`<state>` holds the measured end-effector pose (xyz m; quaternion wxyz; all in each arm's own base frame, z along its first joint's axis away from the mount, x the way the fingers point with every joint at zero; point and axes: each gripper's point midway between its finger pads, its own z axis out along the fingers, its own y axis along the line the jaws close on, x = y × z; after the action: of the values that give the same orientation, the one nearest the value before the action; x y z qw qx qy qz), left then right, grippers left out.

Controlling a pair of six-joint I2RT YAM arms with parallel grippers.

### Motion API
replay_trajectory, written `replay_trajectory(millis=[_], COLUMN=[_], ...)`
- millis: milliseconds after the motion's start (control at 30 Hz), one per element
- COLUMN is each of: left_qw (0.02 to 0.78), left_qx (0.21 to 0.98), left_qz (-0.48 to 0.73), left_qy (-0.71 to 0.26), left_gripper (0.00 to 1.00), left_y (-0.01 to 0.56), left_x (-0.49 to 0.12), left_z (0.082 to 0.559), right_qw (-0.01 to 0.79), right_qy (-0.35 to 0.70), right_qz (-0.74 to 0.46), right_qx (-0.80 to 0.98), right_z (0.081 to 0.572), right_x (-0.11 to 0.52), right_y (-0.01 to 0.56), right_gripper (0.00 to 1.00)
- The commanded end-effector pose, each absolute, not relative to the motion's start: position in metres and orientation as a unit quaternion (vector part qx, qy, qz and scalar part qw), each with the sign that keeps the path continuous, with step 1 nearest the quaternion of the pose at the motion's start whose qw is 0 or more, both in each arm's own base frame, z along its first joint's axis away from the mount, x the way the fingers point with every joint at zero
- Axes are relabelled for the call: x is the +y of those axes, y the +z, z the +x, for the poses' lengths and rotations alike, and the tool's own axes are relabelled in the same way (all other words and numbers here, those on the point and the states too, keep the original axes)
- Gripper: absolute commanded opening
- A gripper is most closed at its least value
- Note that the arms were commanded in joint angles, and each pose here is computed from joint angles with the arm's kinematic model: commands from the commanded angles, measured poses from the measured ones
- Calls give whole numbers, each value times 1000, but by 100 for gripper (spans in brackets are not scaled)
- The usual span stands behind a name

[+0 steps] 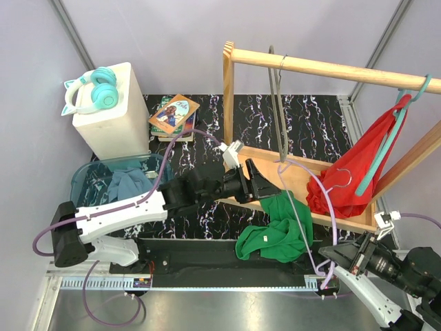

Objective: Remove the tank top from the hanger

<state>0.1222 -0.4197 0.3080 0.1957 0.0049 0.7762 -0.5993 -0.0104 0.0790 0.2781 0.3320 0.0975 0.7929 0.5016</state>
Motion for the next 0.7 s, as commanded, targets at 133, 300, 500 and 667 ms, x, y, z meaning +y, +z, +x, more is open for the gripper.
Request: replay_trajectory(millis=[133,300,500,667], left_qw=[201,198,187,182], left_qx=[764,764,766,763], left_qz=[4,2,4,7], left_qy=[-613,-614,-614,-620], left_gripper=[64,64,63,63], left_y=[310,309,305,308], left_x=[-412,-415,-425,-434], left_z=[114,110,105,104], right_qw=[276,286,307,344], right_qy=[444,449,442,439], right_qz=[-17,-48,-56,-36], right_qx=[852,845,841,829], right_z=[-49,-57,-51,-42], right_x=[73,72,73,67], right_y=[266,287,313,343], right_gripper=[0,0,0,0])
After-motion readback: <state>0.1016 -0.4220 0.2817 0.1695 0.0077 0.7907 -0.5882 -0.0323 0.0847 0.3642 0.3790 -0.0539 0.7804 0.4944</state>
